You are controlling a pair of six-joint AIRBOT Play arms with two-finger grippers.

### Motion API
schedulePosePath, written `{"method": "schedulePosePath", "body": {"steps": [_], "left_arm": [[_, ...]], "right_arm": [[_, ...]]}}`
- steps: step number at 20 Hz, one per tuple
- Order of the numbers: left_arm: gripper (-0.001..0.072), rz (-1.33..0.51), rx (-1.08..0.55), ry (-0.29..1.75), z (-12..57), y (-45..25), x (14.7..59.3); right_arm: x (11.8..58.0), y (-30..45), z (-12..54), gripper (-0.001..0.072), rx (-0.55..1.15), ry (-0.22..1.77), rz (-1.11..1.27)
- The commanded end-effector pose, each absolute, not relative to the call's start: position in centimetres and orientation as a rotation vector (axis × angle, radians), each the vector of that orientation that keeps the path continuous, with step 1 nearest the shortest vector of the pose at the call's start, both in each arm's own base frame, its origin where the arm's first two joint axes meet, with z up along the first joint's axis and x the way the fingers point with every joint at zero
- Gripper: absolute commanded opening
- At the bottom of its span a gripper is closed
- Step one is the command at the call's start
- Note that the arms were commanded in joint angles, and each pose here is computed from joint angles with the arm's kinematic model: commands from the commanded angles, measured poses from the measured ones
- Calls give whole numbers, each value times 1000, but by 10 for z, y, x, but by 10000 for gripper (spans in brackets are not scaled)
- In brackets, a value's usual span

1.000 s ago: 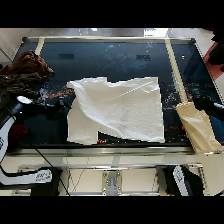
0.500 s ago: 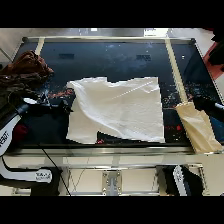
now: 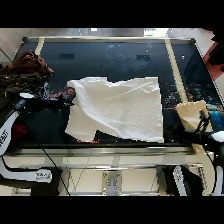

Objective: Fold the shirts.

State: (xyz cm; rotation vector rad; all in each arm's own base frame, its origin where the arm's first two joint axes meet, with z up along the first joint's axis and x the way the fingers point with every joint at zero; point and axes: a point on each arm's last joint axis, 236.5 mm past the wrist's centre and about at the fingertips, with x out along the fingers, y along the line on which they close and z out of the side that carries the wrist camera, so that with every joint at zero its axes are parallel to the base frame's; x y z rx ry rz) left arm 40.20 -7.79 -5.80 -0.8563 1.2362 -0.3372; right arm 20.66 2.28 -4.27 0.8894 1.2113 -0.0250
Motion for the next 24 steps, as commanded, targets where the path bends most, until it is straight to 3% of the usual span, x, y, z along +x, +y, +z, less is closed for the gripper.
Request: {"method": "schedulePosePath", "body": {"steps": [1,7,13,18,20,22,24], "left_arm": [[12,-384,-839,1240,-51,-82,400],[13,-422,-822,1253,-49,-86,395],[13,-430,-825,1256,-48,-88,394],[12,-430,-826,1256,-48,-88,394],[12,-430,-826,1256,-48,-88,394],[13,-430,-826,1256,-48,-88,394],[13,-430,-826,1255,-48,-88,394]], "right_arm": [[175,63,-78,549,1100,1322,-15],[175,61,-81,549,1144,1321,-65],[203,21,-92,540,1156,1156,-259],[186,36,-111,537,1239,1229,-286],[183,37,-117,446,1241,1247,-286],[195,33,-114,424,1265,1191,-293],[208,27,-110,212,1264,1124,-285]]}}
